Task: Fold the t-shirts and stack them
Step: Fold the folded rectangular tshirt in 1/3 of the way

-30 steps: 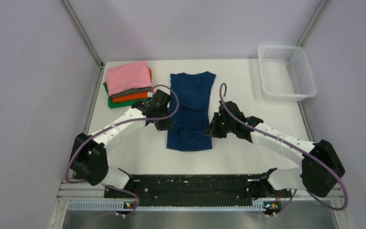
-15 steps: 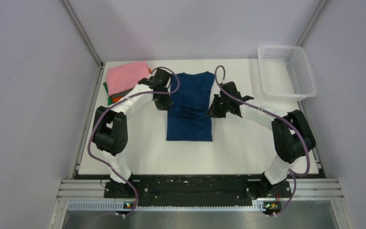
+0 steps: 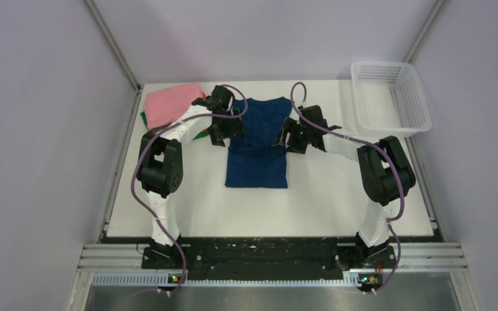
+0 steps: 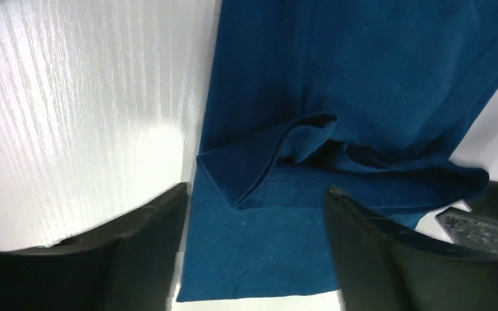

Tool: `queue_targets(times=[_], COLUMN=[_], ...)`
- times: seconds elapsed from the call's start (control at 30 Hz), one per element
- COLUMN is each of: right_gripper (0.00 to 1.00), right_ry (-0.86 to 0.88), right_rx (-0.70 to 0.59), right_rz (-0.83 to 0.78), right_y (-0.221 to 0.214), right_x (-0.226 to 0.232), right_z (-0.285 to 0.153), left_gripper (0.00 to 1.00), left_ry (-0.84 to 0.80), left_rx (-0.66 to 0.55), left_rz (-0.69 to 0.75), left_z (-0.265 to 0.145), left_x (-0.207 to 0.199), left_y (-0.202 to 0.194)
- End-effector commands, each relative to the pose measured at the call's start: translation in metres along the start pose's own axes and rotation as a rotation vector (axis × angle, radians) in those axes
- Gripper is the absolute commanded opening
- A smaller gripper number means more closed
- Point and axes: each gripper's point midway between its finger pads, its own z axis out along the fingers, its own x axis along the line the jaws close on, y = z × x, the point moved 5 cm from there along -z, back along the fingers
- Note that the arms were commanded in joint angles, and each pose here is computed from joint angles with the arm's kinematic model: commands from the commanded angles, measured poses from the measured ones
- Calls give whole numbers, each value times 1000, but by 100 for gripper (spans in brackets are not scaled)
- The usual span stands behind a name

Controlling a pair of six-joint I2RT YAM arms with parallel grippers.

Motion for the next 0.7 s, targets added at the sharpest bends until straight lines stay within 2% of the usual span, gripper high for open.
queue_targets(times=[0.0, 0.07, 0.2, 0.27, 0.43, 0.53, 0.67], right_gripper=[73, 84, 91, 98, 99, 99, 99], right_ry=[129, 135, 138, 103, 177, 209, 216], right_rx=[-125, -143, -118, -97, -51, -19, 21], right_rz=[-81, -94, -125, -180, -341, -365, -401], right_y=[29, 24, -4, -22, -57, -65, -64], right_x=[30, 28, 25, 24, 57, 70, 81], right_z=[-18, -28, -50, -59, -63, -43, -16], left_gripper=[95, 99, 99, 99, 99, 99, 99], left_ry=[-78, -76, -45, -46, -17, -19, -56], left_rx=[-83, -108, -121, -117, -53, -22, -44], left_rz=[33, 33, 15, 0, -51, -79, -105], left_z=[-39, -52, -72, -79, -81, -81, -88], left_x=[-13, -9, 9, 19, 55, 72, 84], left_y=[17, 14, -8, -24, -81, -110, -132])
